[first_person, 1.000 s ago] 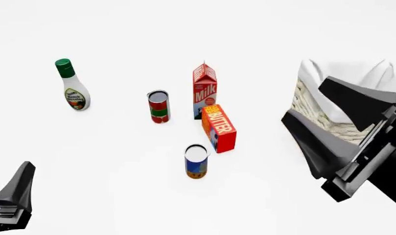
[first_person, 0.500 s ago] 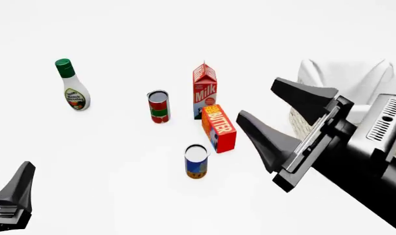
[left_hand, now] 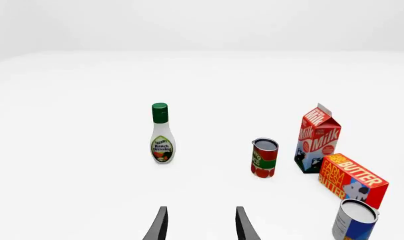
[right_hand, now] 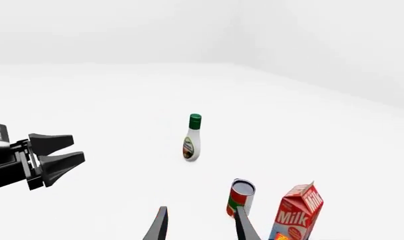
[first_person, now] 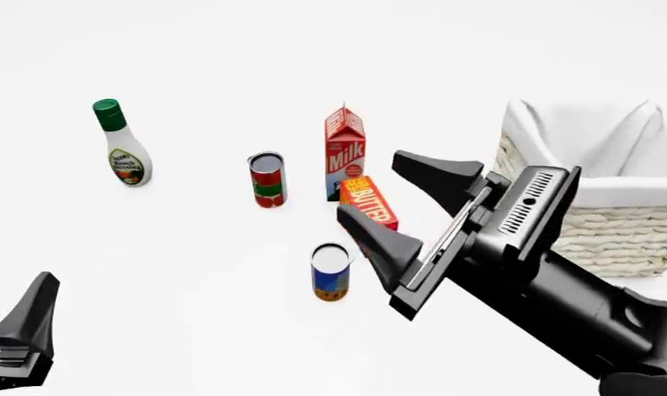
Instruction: Pick the alphabet soup and place it in the basket.
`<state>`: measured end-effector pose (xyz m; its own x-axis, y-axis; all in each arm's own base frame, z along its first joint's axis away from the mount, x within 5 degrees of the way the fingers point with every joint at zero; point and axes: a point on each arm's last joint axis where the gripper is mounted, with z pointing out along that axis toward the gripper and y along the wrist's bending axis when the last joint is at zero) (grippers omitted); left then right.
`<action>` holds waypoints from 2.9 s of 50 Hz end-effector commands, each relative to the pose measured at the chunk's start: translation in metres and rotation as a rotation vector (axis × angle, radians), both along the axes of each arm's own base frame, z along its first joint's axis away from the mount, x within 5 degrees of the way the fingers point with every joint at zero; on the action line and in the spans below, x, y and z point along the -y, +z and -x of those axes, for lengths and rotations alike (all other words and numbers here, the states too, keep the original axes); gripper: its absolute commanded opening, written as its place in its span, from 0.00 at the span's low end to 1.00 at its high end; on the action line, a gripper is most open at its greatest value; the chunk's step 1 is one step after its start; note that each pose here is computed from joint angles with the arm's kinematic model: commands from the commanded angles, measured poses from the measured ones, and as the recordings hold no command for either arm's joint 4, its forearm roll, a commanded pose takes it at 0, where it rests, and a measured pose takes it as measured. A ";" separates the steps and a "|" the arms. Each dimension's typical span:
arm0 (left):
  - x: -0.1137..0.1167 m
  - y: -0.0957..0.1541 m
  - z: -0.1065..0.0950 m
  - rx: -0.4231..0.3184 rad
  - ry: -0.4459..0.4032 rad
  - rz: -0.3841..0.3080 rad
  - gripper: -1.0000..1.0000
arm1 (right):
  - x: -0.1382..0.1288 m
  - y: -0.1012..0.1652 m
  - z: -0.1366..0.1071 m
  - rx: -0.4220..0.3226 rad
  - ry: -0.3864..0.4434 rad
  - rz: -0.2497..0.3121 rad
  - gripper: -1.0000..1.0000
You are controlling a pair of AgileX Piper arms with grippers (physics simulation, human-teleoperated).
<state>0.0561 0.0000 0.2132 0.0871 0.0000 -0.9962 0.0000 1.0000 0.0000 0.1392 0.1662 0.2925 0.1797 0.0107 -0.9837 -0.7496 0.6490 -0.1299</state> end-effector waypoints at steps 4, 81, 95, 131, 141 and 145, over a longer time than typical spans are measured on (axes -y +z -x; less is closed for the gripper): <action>0.000 0.000 0.000 0.000 0.000 0.000 1.00 | -0.022 -0.017 -0.014 -0.033 0.014 0.025 1.00; 0.000 0.000 0.000 0.000 0.000 0.000 1.00 | -0.049 -0.107 -0.079 -0.203 -0.095 0.130 1.00; 0.000 0.000 0.000 0.000 0.000 0.000 1.00 | -0.043 -0.117 -0.085 -0.219 -0.121 0.137 1.00; 0.000 0.000 0.000 0.000 0.000 0.000 1.00 | -0.042 -0.140 -0.099 -0.260 -0.156 0.168 1.00; 0.000 0.000 0.000 0.000 0.000 0.000 1.00 | -0.045 -0.152 -0.104 -0.277 -0.159 0.183 1.00; 0.000 0.000 0.000 0.000 0.000 0.000 1.00 | -0.047 -0.155 -0.106 -0.281 -0.158 0.186 1.00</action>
